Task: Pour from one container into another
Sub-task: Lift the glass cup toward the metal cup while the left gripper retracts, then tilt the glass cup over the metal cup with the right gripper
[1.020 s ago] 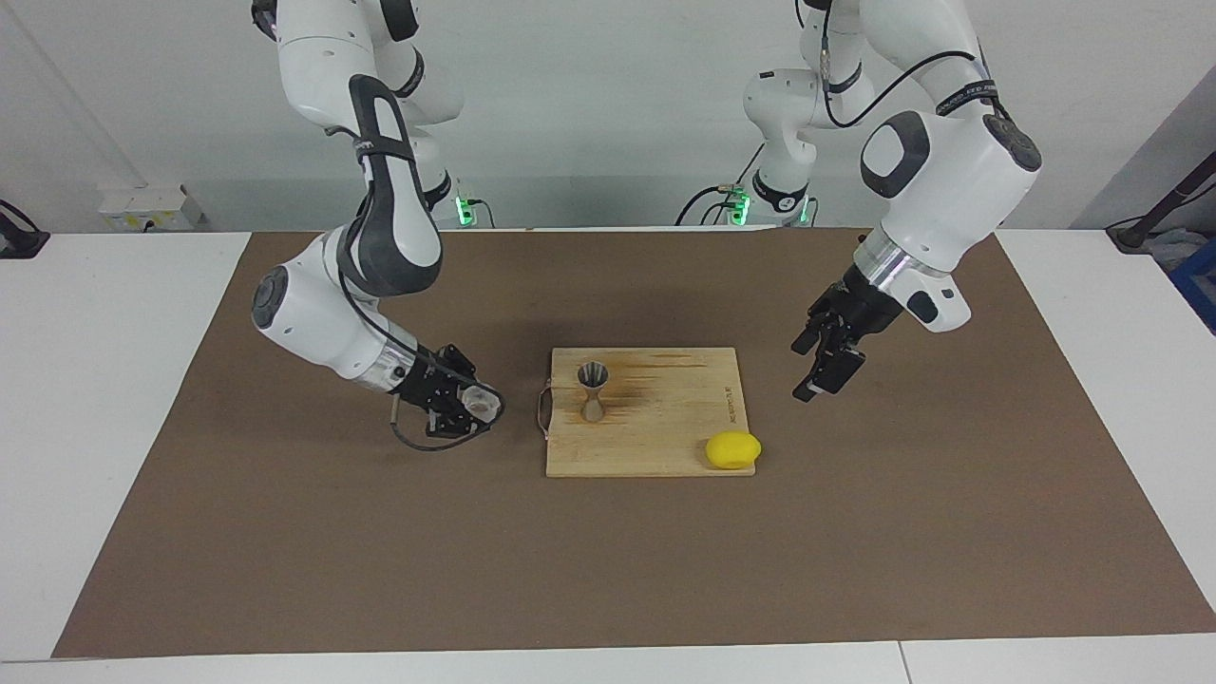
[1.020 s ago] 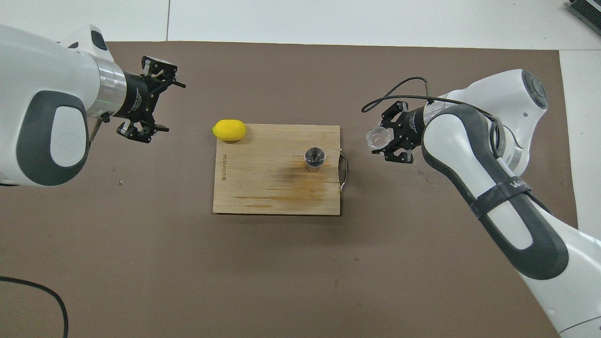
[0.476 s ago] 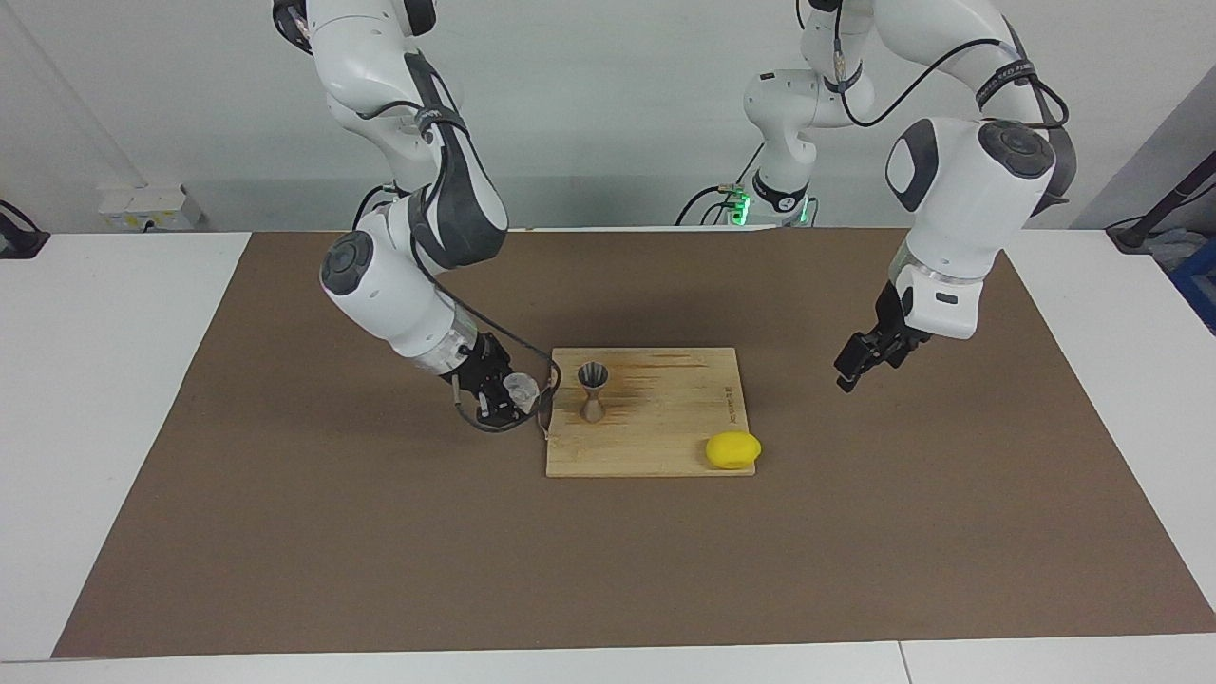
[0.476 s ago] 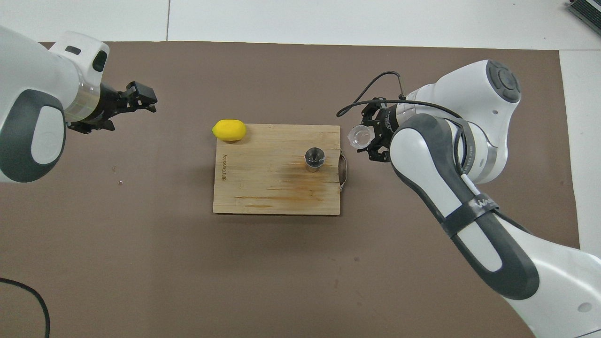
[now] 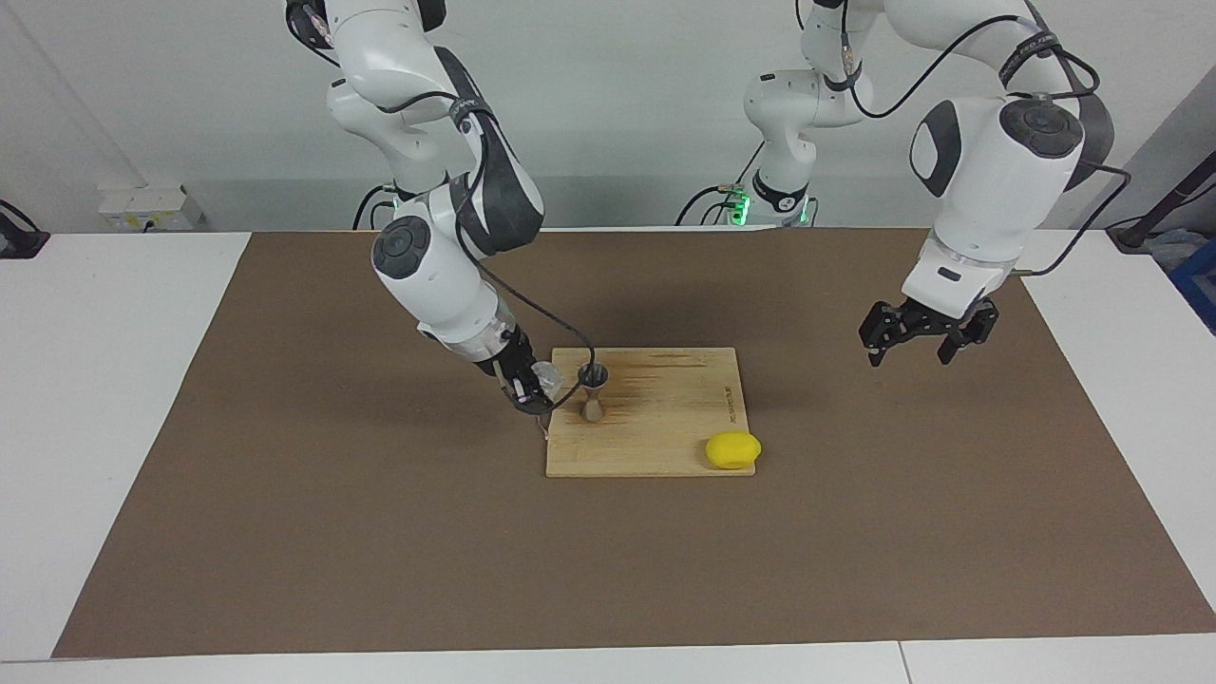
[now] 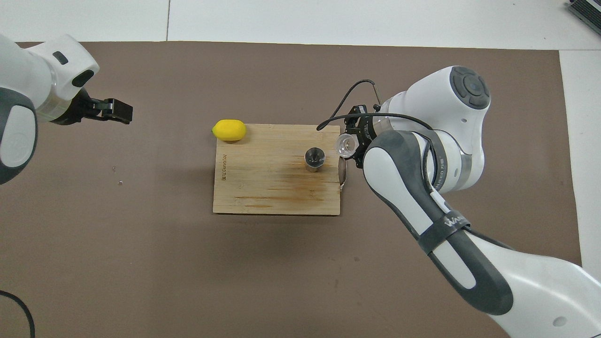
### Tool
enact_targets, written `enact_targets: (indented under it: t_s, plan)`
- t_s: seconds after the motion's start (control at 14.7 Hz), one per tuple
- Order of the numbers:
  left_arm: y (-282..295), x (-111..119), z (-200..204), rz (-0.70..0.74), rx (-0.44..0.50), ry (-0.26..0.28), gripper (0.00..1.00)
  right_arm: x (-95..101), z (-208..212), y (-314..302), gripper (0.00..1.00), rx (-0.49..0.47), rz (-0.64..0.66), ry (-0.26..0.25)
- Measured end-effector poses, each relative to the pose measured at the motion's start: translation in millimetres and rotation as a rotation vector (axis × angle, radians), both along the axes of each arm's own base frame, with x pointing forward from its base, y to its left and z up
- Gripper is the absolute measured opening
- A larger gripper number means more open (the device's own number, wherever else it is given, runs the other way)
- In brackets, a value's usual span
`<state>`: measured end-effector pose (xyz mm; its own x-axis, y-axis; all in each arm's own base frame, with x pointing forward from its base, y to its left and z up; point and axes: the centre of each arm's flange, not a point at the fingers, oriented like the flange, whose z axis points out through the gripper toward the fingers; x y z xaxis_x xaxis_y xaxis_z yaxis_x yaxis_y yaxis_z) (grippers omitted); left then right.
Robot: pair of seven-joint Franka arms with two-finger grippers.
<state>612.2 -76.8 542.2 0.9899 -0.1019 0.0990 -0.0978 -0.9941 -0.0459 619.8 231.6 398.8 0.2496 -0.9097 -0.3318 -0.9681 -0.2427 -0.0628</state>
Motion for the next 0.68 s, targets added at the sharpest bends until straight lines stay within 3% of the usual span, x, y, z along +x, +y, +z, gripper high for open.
enact_targets:
  t_s: [0.48,0.68]
  plan:
    - [11.7,-57.1,70.6,-0.002,-0.02,0.063,1.0,-5.5,12.2,25.8,0.51,-0.087,-0.018,-0.026]
    - [12.5,-67.6,84.4,-0.001,-0.02,0.064,1.0,-9.0,15.4,37.3,0.51,-0.105,-0.01,-0.037]
